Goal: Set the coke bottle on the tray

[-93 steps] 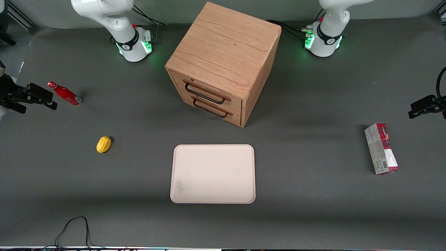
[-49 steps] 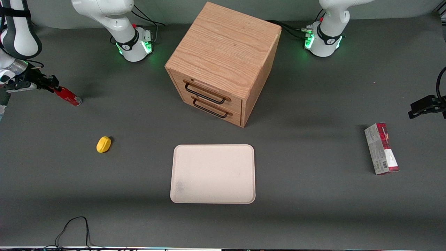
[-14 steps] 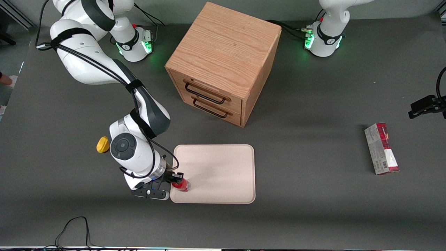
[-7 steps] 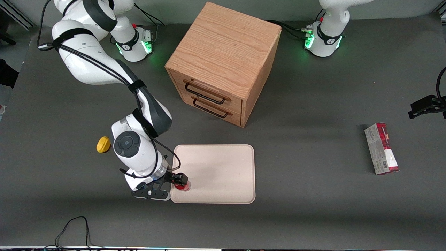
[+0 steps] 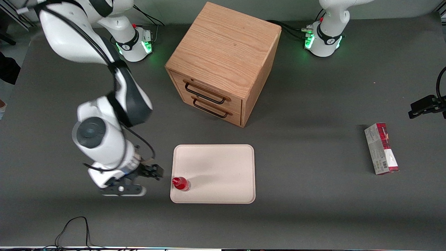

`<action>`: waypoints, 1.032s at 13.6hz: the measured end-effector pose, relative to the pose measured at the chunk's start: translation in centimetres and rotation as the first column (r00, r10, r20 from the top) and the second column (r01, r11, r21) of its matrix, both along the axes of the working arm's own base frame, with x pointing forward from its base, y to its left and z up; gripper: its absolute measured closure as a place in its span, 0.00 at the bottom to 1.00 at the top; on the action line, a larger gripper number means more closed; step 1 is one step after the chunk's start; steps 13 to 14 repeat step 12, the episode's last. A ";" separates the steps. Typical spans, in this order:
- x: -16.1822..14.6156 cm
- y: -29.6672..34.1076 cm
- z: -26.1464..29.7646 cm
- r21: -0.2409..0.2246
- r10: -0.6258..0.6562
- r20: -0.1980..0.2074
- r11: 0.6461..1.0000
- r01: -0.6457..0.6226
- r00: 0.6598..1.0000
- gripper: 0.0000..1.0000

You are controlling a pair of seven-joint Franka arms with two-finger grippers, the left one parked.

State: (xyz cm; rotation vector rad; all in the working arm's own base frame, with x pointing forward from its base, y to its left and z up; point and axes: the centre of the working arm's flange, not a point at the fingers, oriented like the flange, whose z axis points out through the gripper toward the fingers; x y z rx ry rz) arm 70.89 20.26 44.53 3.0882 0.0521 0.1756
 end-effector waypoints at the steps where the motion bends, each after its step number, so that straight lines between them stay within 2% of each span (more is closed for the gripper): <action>1: -1.3 -3.5 2.7 -0.020 0.039 -0.047 0.999 -0.040 0.998 0.00; 2: -2.9 -7.4 5.4 -0.035 0.058 -0.088 0.998 -0.061 0.994 0.00; 4: -6.8 -13.6 10.5 -0.037 0.043 -0.116 0.998 -0.047 0.992 0.00; 6: -11.3 -17.1 14.6 -0.008 0.016 -0.101 1.000 -0.017 0.995 0.00; 9: -17.2 -18.1 17.5 0.034 0.021 -0.088 0.999 -0.018 0.996 0.00; 11: -19.0 -18.3 17.8 0.047 0.022 -0.085 0.999 -0.018 0.996 0.00; 14: -19.3 -18.3 17.8 0.049 0.019 -0.086 0.999 -0.015 0.996 0.00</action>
